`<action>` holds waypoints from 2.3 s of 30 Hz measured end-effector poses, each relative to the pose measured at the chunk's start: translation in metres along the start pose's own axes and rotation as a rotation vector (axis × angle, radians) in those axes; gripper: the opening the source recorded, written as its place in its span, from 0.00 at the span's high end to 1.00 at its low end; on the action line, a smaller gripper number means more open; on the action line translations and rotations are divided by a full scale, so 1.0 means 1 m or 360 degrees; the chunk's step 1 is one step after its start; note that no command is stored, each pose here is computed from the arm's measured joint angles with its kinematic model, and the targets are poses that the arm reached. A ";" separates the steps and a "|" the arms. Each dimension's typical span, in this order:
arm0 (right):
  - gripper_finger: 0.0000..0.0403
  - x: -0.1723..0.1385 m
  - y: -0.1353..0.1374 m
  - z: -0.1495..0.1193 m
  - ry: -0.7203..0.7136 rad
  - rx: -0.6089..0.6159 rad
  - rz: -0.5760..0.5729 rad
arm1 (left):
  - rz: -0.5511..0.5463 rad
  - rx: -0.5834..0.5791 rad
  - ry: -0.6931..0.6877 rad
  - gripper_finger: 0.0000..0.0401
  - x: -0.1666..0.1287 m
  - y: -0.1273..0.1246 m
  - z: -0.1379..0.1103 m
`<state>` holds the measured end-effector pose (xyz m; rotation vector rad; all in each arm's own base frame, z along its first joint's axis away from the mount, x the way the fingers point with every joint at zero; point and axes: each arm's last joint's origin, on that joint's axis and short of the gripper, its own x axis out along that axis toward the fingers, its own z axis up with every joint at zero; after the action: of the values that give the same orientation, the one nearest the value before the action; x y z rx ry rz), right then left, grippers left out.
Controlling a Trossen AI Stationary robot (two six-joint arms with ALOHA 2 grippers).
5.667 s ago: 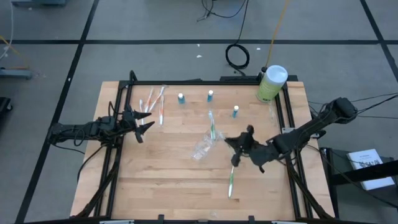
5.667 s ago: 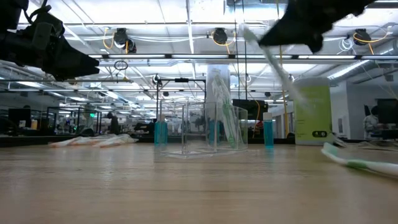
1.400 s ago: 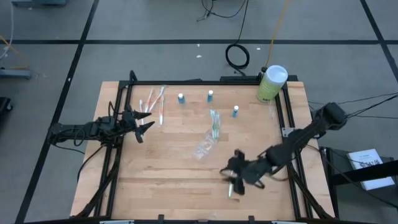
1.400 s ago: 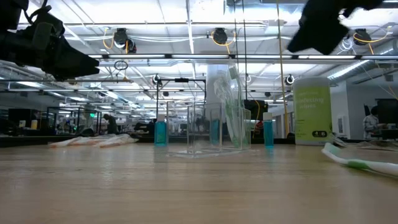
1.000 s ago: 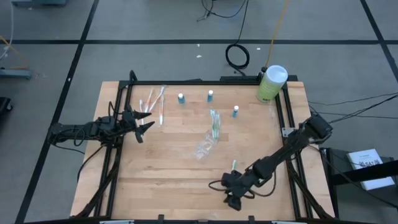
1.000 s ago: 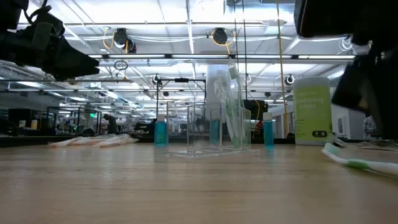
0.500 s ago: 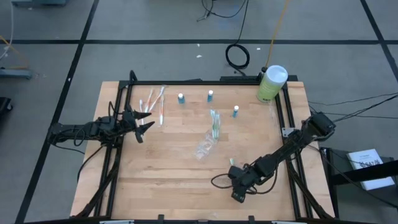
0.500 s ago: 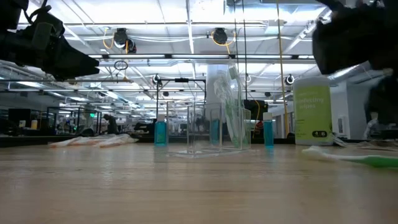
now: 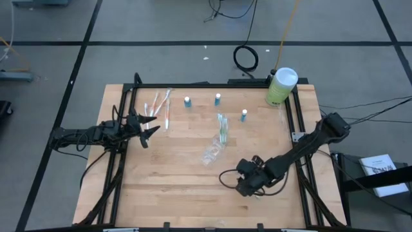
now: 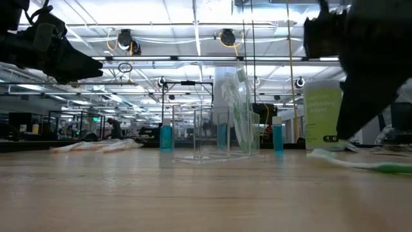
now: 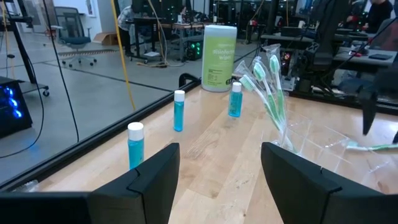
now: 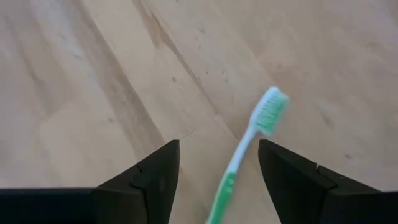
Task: Pick & Place toothbrushing station
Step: Put the green toothbrush into the transparent organizer
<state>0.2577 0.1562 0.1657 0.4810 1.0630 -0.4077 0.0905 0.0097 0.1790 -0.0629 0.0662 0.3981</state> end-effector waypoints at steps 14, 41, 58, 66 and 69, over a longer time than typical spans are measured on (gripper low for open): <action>0.59 0.030 -0.002 -0.003 0.0049 -0.0024 -0.0122 | 0.0001 0.0000 0.0000 0.42 0.000 0.000 0.000; 0.59 0.042 0.009 0.003 -0.0081 -0.0137 0.0015 | 0.0001 0.0000 0.0000 0.41 0.000 0.000 0.000; 0.83 0.047 0.006 0.003 -0.0129 -0.0145 -0.0080 | 0.0000 0.0000 0.0000 0.41 0.000 0.000 0.000; 0.98 0.049 0.011 0.008 -0.0251 -0.0249 -0.0027 | 0.0000 0.0000 0.0000 0.41 0.000 0.000 0.000; 0.98 0.044 0.014 0.013 -0.0317 -0.0319 0.0026 | 0.0000 0.0000 0.0000 0.41 0.000 0.000 0.000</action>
<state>0.2939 0.1565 0.1340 0.2644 0.8951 -0.3236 0.0905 0.0097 0.1790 -0.0629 0.0662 0.3982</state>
